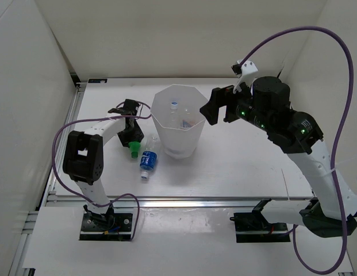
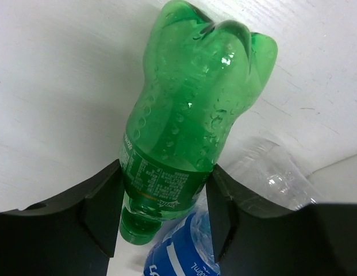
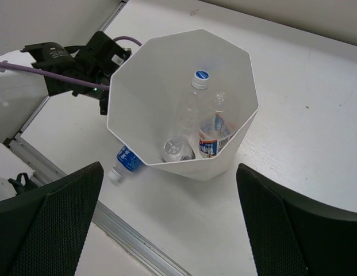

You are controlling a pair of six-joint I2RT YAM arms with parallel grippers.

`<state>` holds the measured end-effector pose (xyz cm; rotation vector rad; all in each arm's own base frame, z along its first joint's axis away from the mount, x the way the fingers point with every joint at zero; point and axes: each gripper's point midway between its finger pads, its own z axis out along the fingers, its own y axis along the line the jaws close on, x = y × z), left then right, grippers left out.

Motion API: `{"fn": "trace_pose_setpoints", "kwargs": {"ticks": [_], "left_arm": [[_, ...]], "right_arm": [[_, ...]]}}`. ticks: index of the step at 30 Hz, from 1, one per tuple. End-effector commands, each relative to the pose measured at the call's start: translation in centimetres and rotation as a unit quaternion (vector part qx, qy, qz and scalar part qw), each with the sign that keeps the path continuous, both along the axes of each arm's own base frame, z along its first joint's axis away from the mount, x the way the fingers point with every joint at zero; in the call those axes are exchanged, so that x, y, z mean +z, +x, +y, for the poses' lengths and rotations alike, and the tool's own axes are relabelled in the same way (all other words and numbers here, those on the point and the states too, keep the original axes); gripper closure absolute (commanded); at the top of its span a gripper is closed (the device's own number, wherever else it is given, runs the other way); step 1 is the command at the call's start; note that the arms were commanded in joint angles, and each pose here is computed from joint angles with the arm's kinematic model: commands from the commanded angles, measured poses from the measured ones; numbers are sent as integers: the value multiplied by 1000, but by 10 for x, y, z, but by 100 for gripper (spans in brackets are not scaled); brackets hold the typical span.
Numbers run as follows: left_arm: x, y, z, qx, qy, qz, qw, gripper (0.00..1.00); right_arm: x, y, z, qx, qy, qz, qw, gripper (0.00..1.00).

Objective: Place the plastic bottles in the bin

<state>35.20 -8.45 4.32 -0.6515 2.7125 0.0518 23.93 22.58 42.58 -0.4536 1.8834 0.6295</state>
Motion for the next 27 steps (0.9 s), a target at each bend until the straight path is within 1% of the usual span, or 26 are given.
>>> {"fn": "trace_pose_setpoints", "kwargs": {"ticks": [1,2,3,5,7,8,9,10,12,13,14,15,16,17,18,19,20,21,22,24,25,26,27], "left_arm": [[14,5,2,11,5,-18,1000,49],[24,6,4,20,8,-27,999,52],[49,8,8,31,13,-48,998,52],[81,10,11,52,9,-79,995,52],[140,18,14,71,-1,-144,987,52],[158,16,14,76,-7,-156,985,51],[183,16,17,80,-10,-185,979,51],[219,24,15,82,-26,-229,970,51],[258,30,12,58,-40,-286,956,52],[280,26,-2,28,-69,-317,946,52],[296,28,-7,13,-83,-341,936,52],[312,28,-22,-18,-98,-365,926,52],[326,24,-35,-47,-118,-374,919,52],[329,23,-46,-69,-124,-374,916,52],[330,17,-73,-118,-142,-369,911,52],[329,15,-90,-146,-153,-366,906,51],[324,10,-106,-173,-160,-356,904,51],[309,4,-134,-212,-161,-335,904,49],[309,-4,-145,-231,-162,-333,899,47],[305,-6,-169,-264,-162,-327,893,43],[306,-10,-183,-286,-157,-328,886,40],[301,-8,-194,-302,-157,-321,884,25],[317,-8,-200,-312,-158,-335,875,15]], "right_arm": [[5,-4,-8,-8,5,-9,1000,0],[0,-3,-6,-11,8,-2,1000,0],[-2,-5,-7,-11,7,-1,1000,0],[-7,-3,-5,-12,12,3,1000,0],[-11,-3,-5,-14,16,6,1000,0],[-9,-4,-5,-16,24,5,1000,0],[-9,-4,-7,-20,25,1,999,0],[-19,-3,-6,-22,20,12,999,0],[-22,-3,-8,-29,23,14,999,0],[-24,-4,-9,-29,22,15,999,0],[-32,-3,-7,-31,21,23,999,0],[-34,-3,-10,-35,20,22,999,0],[-33,-2,-13,-42,27,20,999,0],[-39,-2,-13,-42,22,26,999,0],[-44,-1,-15,-47,20,25,998,0],[-45,-1,-19,-54,23,29,998,0],[-49,0,-20,-59,19,31,998,0],[-52,2,-22,-65,23,33,997,0],[-52,2,-22,-65,23,33,997,0],[-57,1,-21,-61,20,39,997,0],[-57,1,-21,-61,20,39,997,0],[-57,1,-21,-61,20,39,997,0],[-57,1,-21,-61,20,39,997,0]]}}
